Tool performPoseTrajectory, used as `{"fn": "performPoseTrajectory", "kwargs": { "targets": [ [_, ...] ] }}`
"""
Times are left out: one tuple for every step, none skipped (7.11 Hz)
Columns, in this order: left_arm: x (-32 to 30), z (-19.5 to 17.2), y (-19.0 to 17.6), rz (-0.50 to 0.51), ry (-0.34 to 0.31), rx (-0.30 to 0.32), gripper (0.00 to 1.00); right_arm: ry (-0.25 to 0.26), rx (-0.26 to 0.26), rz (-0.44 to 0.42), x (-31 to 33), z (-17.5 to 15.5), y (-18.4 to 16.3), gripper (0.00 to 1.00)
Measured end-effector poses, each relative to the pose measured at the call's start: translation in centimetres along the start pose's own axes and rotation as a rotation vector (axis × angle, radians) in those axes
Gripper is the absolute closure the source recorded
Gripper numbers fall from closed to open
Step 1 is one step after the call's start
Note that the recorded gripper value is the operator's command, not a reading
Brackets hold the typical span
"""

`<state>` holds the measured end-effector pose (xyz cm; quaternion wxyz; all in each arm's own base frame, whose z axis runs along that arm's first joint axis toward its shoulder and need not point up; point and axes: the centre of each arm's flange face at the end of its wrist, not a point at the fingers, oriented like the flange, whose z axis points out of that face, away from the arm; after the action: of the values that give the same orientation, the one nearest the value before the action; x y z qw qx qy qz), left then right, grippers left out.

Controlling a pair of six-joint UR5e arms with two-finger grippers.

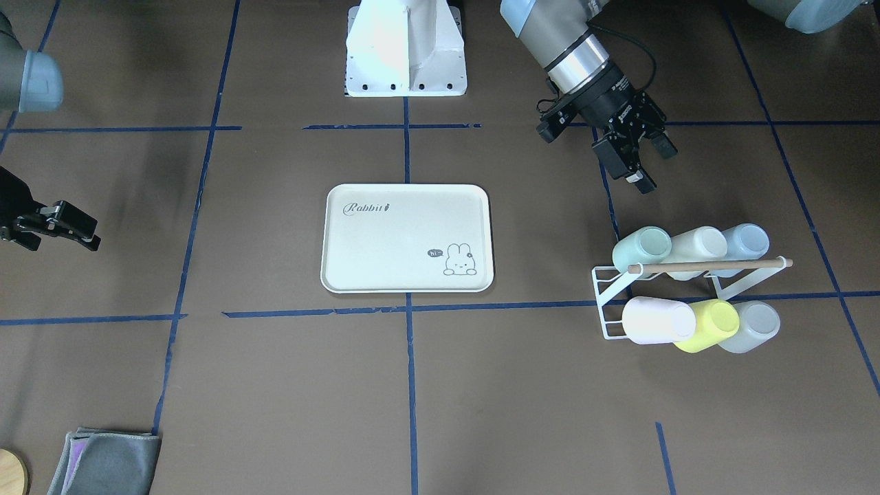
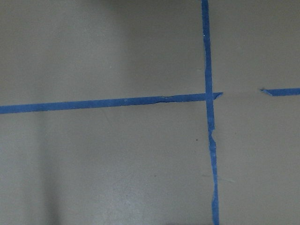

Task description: Pick up and place green cup on tray

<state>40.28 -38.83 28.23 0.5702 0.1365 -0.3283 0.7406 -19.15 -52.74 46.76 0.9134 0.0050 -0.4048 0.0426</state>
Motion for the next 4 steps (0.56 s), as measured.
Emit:
{"fn": "performPoseTrajectory", "kwargs": {
  "targets": [
    [0.5, 0.0, -1.9, 0.039, -0.018, -0.023, 0.00, 0.004, 0.003, 0.000, 0.0, 0.0, -0.1, 0.00],
    [0.8, 0.3, -3.5, 0.071, -0.024, -0.046, 0.00, 0.017, 0.010, -0.005, 0.3, 0.1, -0.1, 0.00],
    [1.1, 1.1, -4.9, 0.103, -0.023, -0.073, 0.00, 0.036, 0.019, -0.022, 0.8, 0.1, -0.2, 0.00],
    [1.2, 2.1, -6.2, 0.134, -0.019, -0.104, 0.00, 0.051, 0.023, -0.040, 1.3, 0.1, -0.4, 0.00]
  ]
}}
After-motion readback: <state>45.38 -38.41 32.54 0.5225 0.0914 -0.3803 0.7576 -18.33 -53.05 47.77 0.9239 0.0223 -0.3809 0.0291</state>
